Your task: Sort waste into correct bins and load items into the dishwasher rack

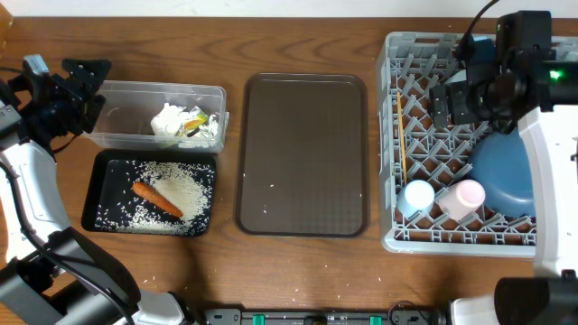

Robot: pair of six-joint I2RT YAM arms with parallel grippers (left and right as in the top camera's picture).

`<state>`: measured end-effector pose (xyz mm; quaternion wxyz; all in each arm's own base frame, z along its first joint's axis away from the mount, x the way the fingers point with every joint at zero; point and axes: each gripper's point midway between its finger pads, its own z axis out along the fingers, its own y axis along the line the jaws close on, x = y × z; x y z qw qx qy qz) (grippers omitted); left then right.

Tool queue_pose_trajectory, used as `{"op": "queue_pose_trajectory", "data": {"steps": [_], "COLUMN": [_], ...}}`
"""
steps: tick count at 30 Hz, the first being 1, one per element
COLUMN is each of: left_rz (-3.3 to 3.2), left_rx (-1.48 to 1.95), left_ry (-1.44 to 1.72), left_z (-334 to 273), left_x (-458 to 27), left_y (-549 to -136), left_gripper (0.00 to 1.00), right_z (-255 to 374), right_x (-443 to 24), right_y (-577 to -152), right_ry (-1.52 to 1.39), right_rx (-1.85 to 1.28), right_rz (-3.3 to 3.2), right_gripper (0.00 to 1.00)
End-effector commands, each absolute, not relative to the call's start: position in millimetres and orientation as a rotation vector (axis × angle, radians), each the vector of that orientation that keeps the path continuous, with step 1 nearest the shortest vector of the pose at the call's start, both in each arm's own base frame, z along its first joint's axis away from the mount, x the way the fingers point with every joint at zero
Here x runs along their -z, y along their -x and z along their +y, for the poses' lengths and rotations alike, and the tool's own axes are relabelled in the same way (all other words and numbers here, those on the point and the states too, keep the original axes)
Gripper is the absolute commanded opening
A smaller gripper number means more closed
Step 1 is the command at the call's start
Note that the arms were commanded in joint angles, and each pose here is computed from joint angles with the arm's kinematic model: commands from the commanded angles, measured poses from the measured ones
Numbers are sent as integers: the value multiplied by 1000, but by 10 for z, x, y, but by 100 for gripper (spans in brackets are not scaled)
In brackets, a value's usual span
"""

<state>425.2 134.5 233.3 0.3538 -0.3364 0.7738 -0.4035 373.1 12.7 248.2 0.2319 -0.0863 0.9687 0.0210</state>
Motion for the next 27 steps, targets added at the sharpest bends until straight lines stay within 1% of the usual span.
{"op": "queue_pose_trajectory", "data": {"steps": [1, 4, 8, 12, 15, 20, 27], "left_rz": [1985, 1985, 1985, 1985, 1985, 1985, 1985], "left_rx": [1047, 1047, 1047, 1047, 1047, 1047, 1047], "left_ry": [847, 847, 847, 847, 847, 847, 847], "left_z": [1340, 1340, 1340, 1340, 1340, 1340, 1340], "left_x": [-2442, -2442, -2442, -2442, -2442, -2442, -2442], "left_y": [-4247, -4247, -4247, -4247, -4247, -4247, -4247], "left_gripper": [96, 96, 96, 96, 96, 96, 96], "right_z": [207, 261, 322, 345, 312, 267, 244], "right_x": [-2975, -3258, -3703, -4091, -4373, -4668, -4869], "right_y": [-3548, -3371, -3019, -2604, -2215, -1640, -985], "right_ry": [272, 288, 306, 314, 302, 286, 294], "right_rx": [-37, -35, -32, -31, -21, -10, -21], "right_rz": [2518, 2429, 2279, 2129, 2004, 1836, 1655], "right_gripper": [99, 99, 99, 99, 99, 99, 99]}}
